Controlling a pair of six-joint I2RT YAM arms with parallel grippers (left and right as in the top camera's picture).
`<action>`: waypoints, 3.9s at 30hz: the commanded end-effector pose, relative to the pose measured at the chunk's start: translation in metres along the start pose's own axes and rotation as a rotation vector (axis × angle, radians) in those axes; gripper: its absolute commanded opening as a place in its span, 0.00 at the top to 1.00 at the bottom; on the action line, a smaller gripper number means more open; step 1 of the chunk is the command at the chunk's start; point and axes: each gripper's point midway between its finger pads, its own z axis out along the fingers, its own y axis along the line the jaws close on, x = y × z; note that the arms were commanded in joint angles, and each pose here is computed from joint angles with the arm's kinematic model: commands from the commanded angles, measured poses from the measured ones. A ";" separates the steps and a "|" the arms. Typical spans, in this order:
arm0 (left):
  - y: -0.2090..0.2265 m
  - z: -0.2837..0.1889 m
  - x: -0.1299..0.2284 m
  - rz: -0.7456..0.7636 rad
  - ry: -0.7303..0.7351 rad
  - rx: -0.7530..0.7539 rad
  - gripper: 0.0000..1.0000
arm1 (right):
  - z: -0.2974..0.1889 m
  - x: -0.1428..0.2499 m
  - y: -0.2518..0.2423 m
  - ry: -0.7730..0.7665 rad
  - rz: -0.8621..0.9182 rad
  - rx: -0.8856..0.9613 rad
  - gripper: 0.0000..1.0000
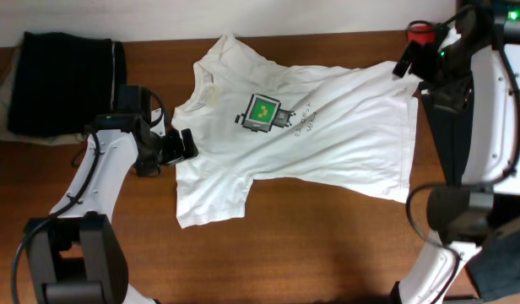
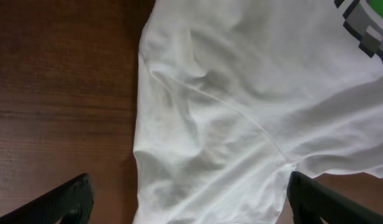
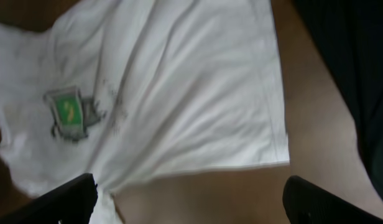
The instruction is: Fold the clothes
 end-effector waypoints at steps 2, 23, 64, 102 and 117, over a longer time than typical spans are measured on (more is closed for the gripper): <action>-0.002 -0.007 0.006 0.040 0.008 0.009 0.01 | -0.017 0.082 -0.040 -0.032 0.158 0.281 0.01; 0.036 0.016 0.067 -0.023 0.193 -0.130 0.01 | 0.163 0.154 -0.032 0.189 0.180 0.056 0.01; 0.035 0.063 0.099 0.007 0.140 -0.254 0.99 | 0.204 0.144 -0.147 0.114 0.457 0.368 0.01; -0.045 -0.473 0.044 -0.006 -1.272 0.037 0.99 | -0.254 0.094 -0.051 -0.740 0.182 -0.182 0.96; -0.046 -0.027 -0.237 0.104 -0.712 -0.412 0.01 | 0.125 -0.091 0.012 -0.164 0.119 0.083 0.01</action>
